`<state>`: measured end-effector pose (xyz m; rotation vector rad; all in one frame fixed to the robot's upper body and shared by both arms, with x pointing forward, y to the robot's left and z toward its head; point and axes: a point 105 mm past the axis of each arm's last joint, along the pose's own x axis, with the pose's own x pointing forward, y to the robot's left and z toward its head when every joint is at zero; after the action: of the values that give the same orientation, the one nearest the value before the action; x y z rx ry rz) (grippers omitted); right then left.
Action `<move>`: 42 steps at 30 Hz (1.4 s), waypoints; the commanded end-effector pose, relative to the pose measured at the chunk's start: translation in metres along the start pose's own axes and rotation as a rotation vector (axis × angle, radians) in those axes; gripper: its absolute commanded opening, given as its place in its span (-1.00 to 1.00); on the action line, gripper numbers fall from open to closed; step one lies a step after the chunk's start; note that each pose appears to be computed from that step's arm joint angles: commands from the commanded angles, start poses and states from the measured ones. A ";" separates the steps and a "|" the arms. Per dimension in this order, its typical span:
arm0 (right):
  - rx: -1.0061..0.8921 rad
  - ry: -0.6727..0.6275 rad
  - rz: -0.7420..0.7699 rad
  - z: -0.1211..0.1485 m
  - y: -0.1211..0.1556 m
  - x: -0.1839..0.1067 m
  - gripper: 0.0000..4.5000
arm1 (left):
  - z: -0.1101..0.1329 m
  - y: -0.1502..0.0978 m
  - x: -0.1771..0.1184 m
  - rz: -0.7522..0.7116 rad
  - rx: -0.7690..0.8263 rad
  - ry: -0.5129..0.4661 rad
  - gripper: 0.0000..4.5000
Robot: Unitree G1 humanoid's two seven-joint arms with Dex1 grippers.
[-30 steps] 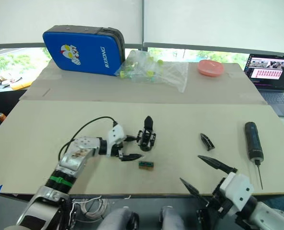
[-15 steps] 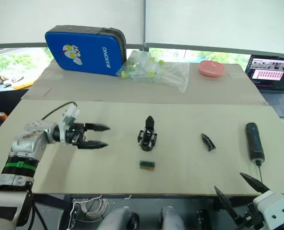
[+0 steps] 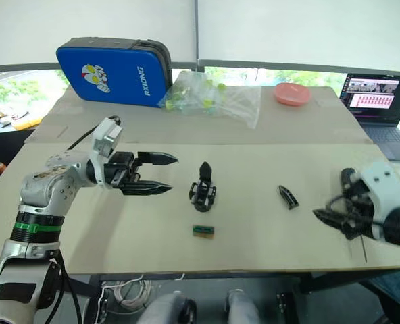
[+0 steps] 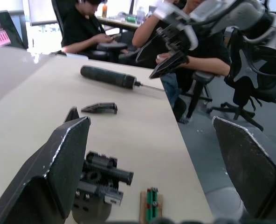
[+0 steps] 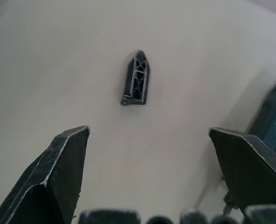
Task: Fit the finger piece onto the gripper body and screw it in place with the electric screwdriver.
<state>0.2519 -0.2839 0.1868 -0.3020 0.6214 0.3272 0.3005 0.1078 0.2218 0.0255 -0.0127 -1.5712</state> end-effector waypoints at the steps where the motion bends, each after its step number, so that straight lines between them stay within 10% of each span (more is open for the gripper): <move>1: 0.048 0.111 0.083 0.000 0.007 0.017 1.00 | 0.011 -0.006 0.005 -0.004 0.041 -0.032 0.98; 20: 0.009 0.310 0.046 0.004 -0.016 0.107 1.00 | 0.005 -0.021 0.010 0.031 0.034 -0.031 0.98; 36: 0.059 0.404 0.118 -0.016 -0.004 0.113 1.00 | 0.006 -0.020 0.007 0.042 0.036 -0.025 0.98; 42: 0.063 0.396 0.127 -0.017 -0.005 0.110 0.17 | 0.007 -0.019 0.007 0.041 0.039 -0.023 1.00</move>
<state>0.3345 -0.2699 0.1124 -0.2834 1.0184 0.3662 0.2827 0.0993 0.2179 0.0104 -0.0206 -1.5247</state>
